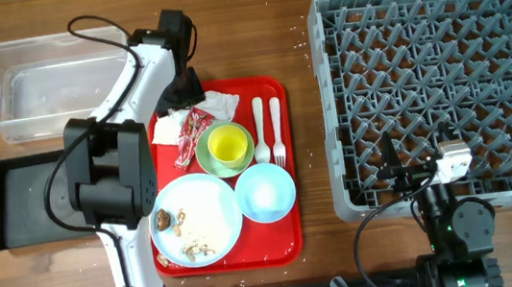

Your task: Sort waste into correct bins and load items into the dishwasher rack

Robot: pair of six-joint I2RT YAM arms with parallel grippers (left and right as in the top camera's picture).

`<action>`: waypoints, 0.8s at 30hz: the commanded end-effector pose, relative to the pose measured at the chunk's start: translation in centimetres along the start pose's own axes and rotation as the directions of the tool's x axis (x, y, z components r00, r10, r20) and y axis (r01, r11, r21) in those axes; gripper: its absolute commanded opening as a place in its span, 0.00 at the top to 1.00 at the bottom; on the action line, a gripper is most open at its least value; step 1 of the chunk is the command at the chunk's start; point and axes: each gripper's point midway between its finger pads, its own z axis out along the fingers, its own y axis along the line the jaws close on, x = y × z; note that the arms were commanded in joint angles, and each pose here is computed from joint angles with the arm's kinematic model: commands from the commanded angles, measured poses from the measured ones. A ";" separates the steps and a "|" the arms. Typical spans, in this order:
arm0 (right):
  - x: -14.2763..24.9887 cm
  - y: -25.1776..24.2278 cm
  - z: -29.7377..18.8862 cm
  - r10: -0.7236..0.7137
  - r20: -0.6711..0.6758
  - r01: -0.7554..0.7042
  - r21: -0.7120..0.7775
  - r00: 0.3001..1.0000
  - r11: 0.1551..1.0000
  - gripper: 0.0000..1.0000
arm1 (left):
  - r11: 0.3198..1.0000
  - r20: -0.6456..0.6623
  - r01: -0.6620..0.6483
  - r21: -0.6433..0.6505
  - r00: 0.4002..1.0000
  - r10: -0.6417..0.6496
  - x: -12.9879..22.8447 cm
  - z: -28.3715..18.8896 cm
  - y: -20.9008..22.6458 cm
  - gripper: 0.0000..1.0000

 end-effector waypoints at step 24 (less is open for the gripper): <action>-0.2 0.1 0.0 -0.013 0.009 0.013 -0.010 1.000 1.000 0.00 | 0.992 0.184 -0.081 0.098 0.981 0.062 1.3 -9.5 -3.5 0.96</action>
